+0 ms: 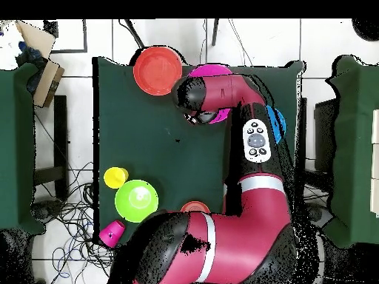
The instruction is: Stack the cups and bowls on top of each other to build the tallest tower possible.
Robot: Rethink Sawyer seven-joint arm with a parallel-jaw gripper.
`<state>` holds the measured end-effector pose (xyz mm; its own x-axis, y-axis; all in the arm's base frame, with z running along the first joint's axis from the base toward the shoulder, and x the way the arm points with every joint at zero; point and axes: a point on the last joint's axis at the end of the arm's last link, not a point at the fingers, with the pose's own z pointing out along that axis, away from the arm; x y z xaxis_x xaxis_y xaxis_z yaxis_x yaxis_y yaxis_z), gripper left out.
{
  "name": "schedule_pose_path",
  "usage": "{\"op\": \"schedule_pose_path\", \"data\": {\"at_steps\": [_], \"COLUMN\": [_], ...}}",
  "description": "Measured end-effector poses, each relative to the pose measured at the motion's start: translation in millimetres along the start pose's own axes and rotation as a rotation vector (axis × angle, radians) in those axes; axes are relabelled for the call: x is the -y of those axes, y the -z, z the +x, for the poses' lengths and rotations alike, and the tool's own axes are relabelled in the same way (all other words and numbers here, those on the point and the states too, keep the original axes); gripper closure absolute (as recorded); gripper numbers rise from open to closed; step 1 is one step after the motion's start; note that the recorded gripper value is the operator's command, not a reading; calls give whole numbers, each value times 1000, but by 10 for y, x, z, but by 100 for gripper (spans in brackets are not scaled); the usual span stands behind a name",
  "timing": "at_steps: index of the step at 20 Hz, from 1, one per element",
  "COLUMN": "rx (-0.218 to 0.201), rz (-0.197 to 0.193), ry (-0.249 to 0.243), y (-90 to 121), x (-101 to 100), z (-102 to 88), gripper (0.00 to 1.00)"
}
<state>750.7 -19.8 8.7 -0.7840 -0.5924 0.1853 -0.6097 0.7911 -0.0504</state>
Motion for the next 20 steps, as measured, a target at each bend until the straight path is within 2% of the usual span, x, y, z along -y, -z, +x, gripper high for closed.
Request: {"op": "schedule_pose_path", "data": {"at_steps": [20], "rx": [5], "rz": [7], "ry": [-1], "y": [52], "x": [23], "z": [-4], "gripper": [0]}}
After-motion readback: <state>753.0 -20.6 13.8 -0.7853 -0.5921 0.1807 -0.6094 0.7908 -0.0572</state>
